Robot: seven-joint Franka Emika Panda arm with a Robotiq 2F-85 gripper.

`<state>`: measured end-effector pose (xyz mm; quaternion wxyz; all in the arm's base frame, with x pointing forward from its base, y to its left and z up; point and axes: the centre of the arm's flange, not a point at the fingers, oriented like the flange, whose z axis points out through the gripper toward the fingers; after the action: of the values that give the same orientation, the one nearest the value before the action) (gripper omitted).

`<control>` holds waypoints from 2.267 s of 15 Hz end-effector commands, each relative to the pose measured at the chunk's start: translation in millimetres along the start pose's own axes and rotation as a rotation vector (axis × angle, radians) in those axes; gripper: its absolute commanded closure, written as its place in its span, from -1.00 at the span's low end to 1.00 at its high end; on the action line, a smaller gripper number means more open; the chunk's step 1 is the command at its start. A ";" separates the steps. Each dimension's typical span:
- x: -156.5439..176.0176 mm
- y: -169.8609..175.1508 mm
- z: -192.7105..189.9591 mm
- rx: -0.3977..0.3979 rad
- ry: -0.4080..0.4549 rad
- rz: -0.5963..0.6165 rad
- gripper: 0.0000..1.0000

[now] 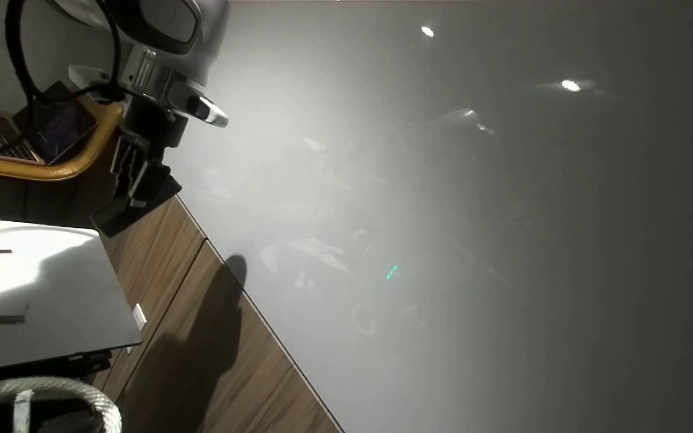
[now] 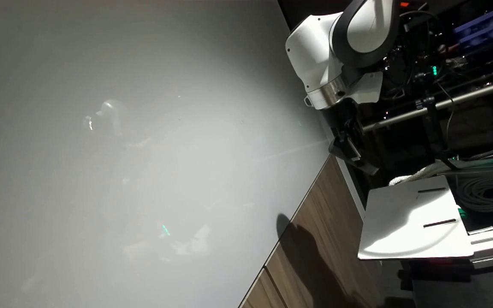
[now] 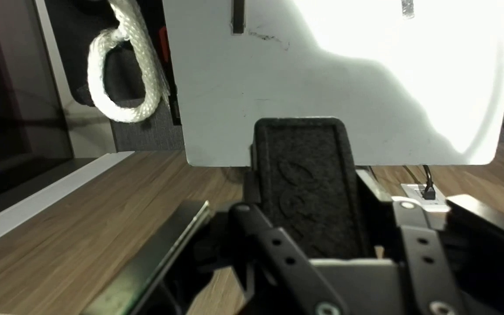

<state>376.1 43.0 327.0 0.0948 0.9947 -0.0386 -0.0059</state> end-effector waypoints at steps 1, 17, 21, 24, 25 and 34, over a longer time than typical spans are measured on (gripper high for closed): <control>7.6 -0.5 22.0 0.021 -0.008 -0.001 0.42; 15.5 -19.6 88.8 0.058 -0.146 -0.037 0.42; 20.1 -24.2 98.9 0.088 -0.172 -0.045 0.42; 23.9 -26.0 101.4 0.110 -0.183 -0.052 0.42; 24.9 -26.7 102.1 0.115 -0.186 -0.054 0.42; 28.4 -28.2 107.5 0.124 -0.205 -0.059 0.42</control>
<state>399.1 49.7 217.2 0.0419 0.9928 -0.0197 -0.1104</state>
